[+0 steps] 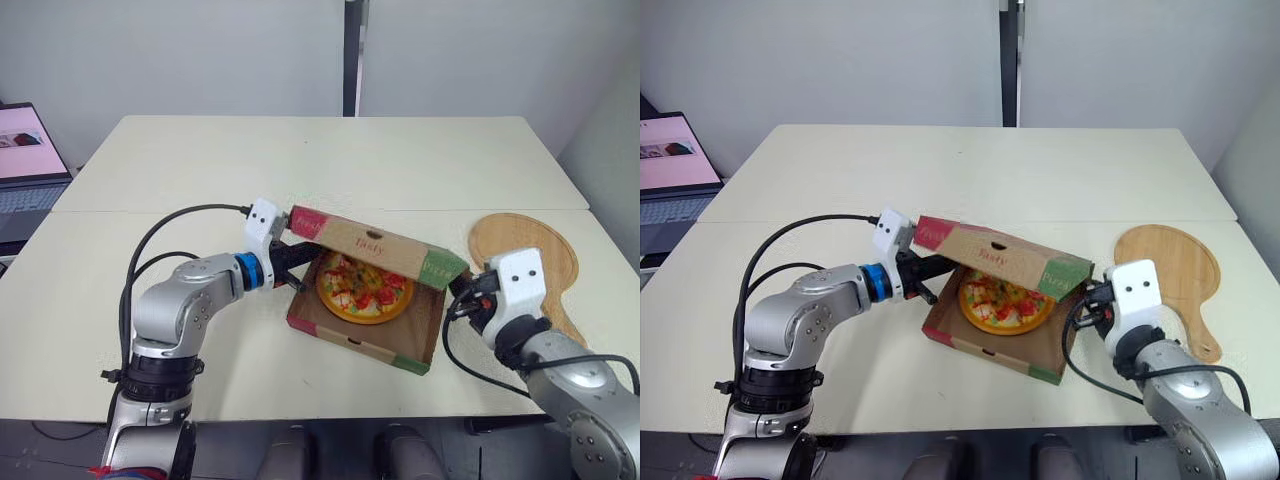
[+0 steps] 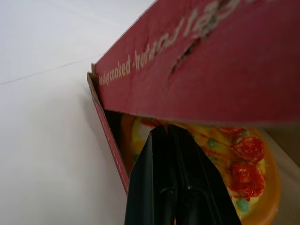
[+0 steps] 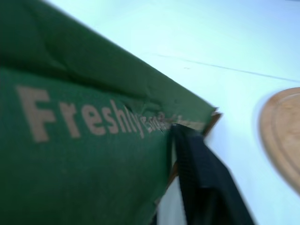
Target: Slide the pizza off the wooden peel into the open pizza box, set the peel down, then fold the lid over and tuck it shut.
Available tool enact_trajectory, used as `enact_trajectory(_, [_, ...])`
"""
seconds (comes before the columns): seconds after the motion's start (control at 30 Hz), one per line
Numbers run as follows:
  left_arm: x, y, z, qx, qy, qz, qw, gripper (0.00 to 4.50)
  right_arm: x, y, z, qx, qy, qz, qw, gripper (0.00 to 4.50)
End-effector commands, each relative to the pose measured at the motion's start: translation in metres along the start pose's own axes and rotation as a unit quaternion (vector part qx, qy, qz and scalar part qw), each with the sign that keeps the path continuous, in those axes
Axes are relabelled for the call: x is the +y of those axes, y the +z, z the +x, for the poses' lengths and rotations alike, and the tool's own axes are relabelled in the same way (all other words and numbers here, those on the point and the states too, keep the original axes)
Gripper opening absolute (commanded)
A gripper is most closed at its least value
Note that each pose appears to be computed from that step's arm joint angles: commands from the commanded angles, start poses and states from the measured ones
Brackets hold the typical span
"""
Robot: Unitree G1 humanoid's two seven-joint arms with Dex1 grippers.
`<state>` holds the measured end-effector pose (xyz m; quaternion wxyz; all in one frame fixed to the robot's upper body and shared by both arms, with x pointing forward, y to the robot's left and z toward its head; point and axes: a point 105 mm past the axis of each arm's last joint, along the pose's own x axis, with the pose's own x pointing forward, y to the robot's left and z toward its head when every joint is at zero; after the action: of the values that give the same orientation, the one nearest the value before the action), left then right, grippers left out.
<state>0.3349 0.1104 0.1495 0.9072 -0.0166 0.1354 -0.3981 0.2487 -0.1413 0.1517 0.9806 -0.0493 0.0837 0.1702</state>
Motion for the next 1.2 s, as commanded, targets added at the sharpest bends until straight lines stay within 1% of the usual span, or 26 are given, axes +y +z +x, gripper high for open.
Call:
enact_trajectory(0.03, [0.001,0.008,-0.004,-0.020,0.006,0.020,1.000,0.00,0.009,0.003,-0.003,-0.020,0.026,-0.014,0.999,2.05])
enact_trajectory(0.1, [0.005,0.006,-0.005,-0.019,0.011,0.024,0.999,0.00,0.009,-0.001,-0.006,-0.015,0.039,-0.025,0.999,2.76])
enact_trajectory(0.33, [0.012,0.002,-0.007,-0.022,0.018,0.028,0.999,0.00,-0.001,-0.012,-0.019,0.005,0.070,-0.053,0.996,2.76])
enact_trajectory(0.43, [0.013,0.000,-0.008,-0.022,0.019,0.032,0.999,0.00,-0.005,-0.011,-0.025,0.006,0.085,-0.054,0.995,2.76])
enact_trajectory(0.5, [0.013,0.000,-0.009,-0.026,0.017,0.035,0.999,0.00,-0.004,-0.016,-0.031,0.018,0.105,-0.052,0.993,2.76])
enact_trajectory(0.6, [0.008,0.002,-0.011,-0.044,-0.006,0.053,0.998,0.00,-0.006,-0.021,-0.036,0.028,0.113,-0.052,0.992,2.76])
enact_trajectory(0.67, [0.006,0.002,-0.014,-0.047,-0.021,0.082,0.995,0.00,-0.005,-0.022,-0.036,0.029,0.117,-0.051,0.991,2.76])
enact_trajectory(0.73, [0.015,0.002,-0.019,-0.054,-0.015,0.095,0.994,0.00,-0.005,-0.024,-0.036,0.029,0.118,-0.049,0.991,2.76])
enact_trajectory(0.83, [0.026,0.005,-0.023,-0.063,-0.011,0.109,0.992,0.60,-0.006,-0.025,-0.036,0.028,0.121,-0.048,0.991,2.81])
enact_trajectory(0.9, [0.025,0.008,-0.022,-0.069,-0.022,0.116,0.991,1.22,-0.006,-0.026,-0.036,0.028,0.122,-0.048,0.991,2.81])
enact_trajectory(1.03, [0.011,0.013,-0.019,-0.084,-0.072,0.138,0.984,2.47,-0.007,-0.027,-0.035,0.026,0.124,-0.049,0.991,2.81])
enact_trajectory(1.1, [0.008,0.016,-0.016,-0.088,-0.073,0.151,0.982,2.47,-0.007,-0.026,-0.035,0.025,0.124,-0.050,0.991,2.81])
enact_trajectory(1.2, [0.006,0.024,-0.013,-0.109,-0.064,0.151,0.980,2.47,-0.007,-0.026,-0.034,0.024,0.123,-0.052,0.991,2.81])
